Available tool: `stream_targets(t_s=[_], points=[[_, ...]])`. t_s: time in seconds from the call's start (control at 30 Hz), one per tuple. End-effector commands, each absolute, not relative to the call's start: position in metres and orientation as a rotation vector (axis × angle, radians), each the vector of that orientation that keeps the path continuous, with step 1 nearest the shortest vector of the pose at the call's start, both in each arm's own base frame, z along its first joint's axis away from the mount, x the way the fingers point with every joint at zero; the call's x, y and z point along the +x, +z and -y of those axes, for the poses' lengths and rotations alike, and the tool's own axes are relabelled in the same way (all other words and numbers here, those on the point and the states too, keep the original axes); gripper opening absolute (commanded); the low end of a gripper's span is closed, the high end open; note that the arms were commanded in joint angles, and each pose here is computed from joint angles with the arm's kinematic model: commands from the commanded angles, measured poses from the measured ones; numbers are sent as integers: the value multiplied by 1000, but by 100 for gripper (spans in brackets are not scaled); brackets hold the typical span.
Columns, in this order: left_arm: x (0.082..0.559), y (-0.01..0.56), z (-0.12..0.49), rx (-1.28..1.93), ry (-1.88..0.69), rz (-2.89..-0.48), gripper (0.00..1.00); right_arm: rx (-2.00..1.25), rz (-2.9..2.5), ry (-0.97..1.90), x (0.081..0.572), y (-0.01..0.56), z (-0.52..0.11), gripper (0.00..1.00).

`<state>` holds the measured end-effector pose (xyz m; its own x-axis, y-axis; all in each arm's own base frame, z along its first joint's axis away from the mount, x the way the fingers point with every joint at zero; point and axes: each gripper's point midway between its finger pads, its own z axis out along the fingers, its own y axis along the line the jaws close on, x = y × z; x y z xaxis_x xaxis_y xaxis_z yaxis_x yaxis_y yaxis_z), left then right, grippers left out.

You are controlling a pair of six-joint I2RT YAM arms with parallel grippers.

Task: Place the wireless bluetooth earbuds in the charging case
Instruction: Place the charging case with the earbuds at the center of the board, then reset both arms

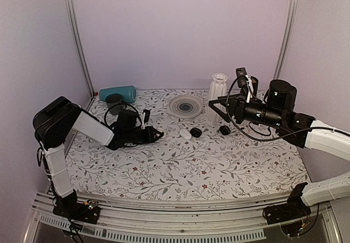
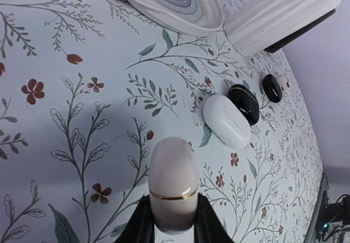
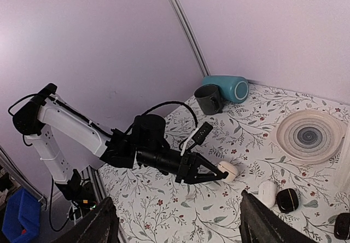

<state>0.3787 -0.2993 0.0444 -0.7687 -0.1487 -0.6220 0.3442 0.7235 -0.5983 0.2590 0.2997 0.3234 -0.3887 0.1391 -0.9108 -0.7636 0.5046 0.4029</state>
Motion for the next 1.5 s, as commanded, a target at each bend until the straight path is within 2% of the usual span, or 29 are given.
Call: stream_targets(t_s=[0.0,0.17,0.63,0.83,1.0,1.03,1.07,1.27,1.47], points=[[387,44,296,138,-952,-2264,19,-525,-1691,1063,259,323,-296,76],[388,38,293,138,-924,-2283,35,-527,-1697,1066,259,323,-297,76],[394,57,282,163,-828,-2226,50,-526,-1708,1043,265,324,-299,77],[394,92,274,199,-780,-2123,62,-470,-1724,979,275,321,-292,84],[390,122,264,200,-748,-2025,85,-372,-1755,894,290,312,-279,94],[389,128,261,200,-741,-2007,94,-346,-1762,871,293,309,-275,95],[388,133,259,202,-729,-1993,96,-320,-1768,845,296,307,-271,97],[379,166,242,204,-656,-1914,96,-180,-1805,671,316,293,-245,99],[358,197,227,236,-632,-1832,96,-51,-1838,418,338,253,-198,99]])
